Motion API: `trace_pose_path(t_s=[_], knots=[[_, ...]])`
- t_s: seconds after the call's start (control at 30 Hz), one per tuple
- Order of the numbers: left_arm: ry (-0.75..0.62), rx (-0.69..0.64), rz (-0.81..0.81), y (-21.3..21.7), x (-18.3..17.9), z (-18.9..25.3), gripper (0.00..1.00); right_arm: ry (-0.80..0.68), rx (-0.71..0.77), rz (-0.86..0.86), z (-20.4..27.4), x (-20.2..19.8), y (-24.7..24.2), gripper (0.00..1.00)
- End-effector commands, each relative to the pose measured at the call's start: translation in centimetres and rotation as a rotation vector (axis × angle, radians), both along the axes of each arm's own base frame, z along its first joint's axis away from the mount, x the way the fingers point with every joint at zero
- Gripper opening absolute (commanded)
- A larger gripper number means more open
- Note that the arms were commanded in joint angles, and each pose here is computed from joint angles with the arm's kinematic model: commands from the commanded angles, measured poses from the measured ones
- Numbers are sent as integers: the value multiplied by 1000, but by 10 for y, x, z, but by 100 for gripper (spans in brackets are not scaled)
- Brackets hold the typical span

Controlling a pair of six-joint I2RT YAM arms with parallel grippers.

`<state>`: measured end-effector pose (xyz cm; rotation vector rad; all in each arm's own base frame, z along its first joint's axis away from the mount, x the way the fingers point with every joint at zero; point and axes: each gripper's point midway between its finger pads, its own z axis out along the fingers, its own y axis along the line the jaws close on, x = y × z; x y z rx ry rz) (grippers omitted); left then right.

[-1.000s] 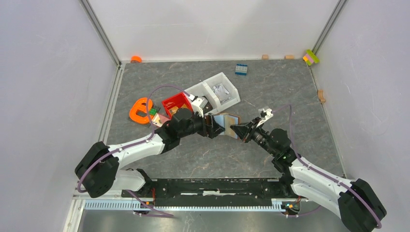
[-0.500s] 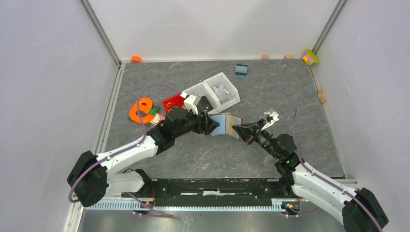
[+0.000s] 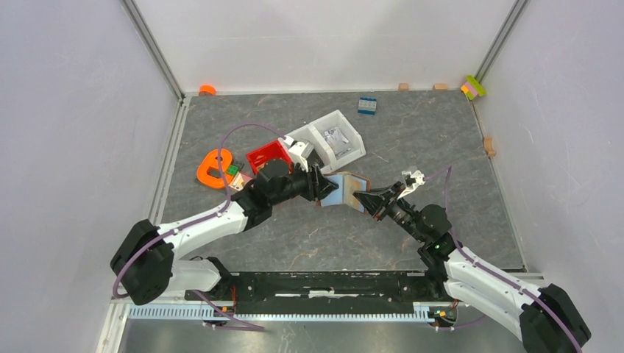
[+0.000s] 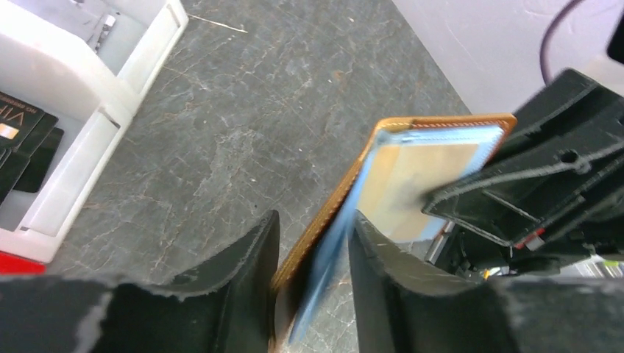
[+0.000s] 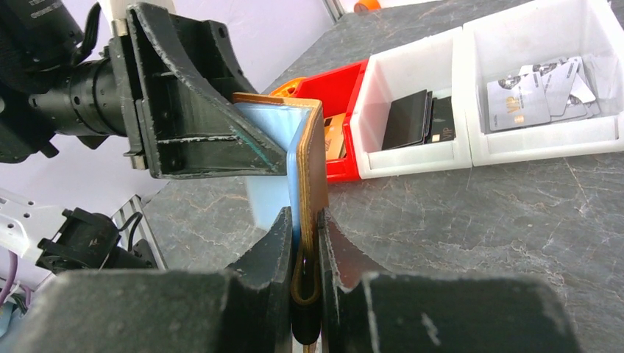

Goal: Take the credit cards out of the card holder
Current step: Remove the credit card from the card holder.

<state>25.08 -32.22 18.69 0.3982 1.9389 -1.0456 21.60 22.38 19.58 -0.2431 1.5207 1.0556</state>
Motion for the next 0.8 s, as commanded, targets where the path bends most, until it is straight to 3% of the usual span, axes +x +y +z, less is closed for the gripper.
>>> trace_pose_path(t_s=[0.0,0.1,0.13,0.3,0.4,0.43,0.53,0.77], knots=[[-125,-109,-74,-6,-12,30,33,-38,35,-2,13,2,1,1],[-117,-107,-53,-5,-10,29,5,-27,31,8,11,3,4,4],[-115,-109,-45,-4,-9,29,2,-26,30,11,11,3,4,6],[-108,-99,13,4,-4,24,2,-3,2,-4,4,8,5,14],[-84,-90,62,9,1,18,2,-1,-3,5,4,8,6,42],[-76,-91,65,9,2,17,2,0,-9,3,4,8,6,45],[-48,-85,66,7,3,14,2,6,-34,-8,0,11,6,44],[-45,-90,63,7,3,16,2,28,-56,10,-6,12,10,32]])
